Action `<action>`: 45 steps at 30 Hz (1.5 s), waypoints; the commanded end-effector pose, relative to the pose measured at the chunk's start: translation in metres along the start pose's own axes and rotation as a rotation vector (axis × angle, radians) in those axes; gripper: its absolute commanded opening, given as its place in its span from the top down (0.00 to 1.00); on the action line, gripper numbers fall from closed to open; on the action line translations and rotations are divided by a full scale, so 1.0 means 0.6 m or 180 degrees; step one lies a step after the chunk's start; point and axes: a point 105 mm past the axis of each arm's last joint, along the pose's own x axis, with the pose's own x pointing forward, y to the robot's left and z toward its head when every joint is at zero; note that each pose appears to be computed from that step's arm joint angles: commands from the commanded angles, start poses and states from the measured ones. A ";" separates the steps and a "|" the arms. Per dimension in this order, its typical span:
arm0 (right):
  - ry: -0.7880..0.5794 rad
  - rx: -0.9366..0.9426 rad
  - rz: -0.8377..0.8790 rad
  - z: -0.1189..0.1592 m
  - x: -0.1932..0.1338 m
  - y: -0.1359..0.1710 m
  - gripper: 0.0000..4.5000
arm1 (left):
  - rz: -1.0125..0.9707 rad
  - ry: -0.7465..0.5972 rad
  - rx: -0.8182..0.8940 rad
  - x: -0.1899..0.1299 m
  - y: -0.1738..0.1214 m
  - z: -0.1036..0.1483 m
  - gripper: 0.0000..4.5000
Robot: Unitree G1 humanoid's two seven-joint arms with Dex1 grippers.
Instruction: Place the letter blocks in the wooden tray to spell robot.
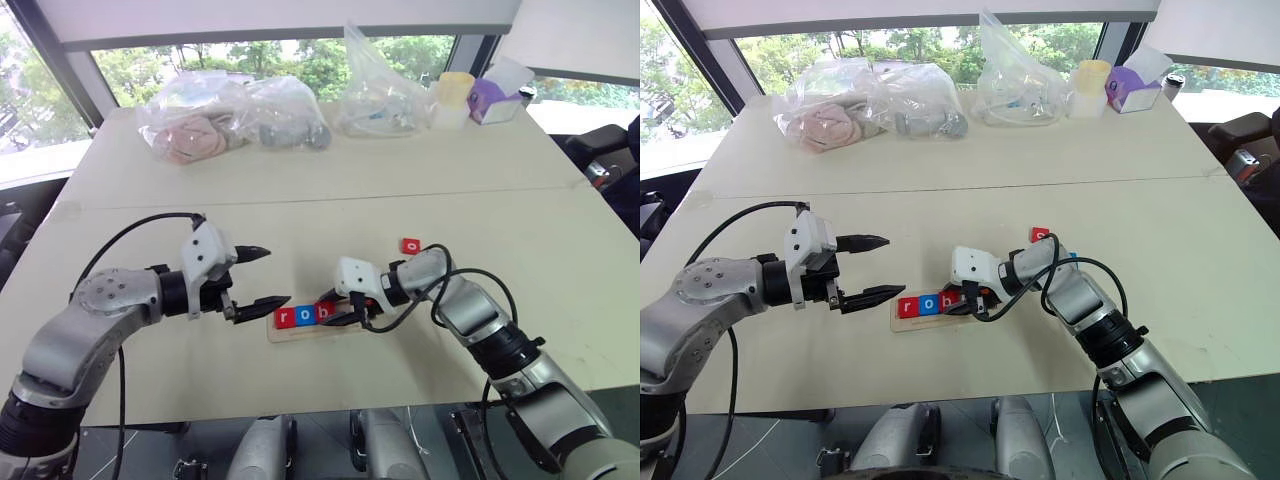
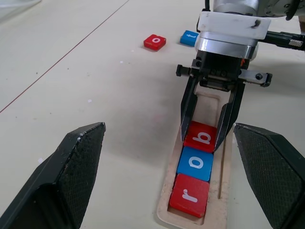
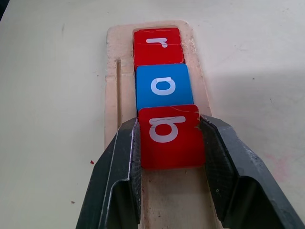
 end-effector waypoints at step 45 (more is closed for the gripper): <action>-0.0246 -0.0110 -0.0109 0.070 -0.061 -0.009 0.02 | -0.0029 -0.0139 0.0161 0.012 0.001 0.023 0.00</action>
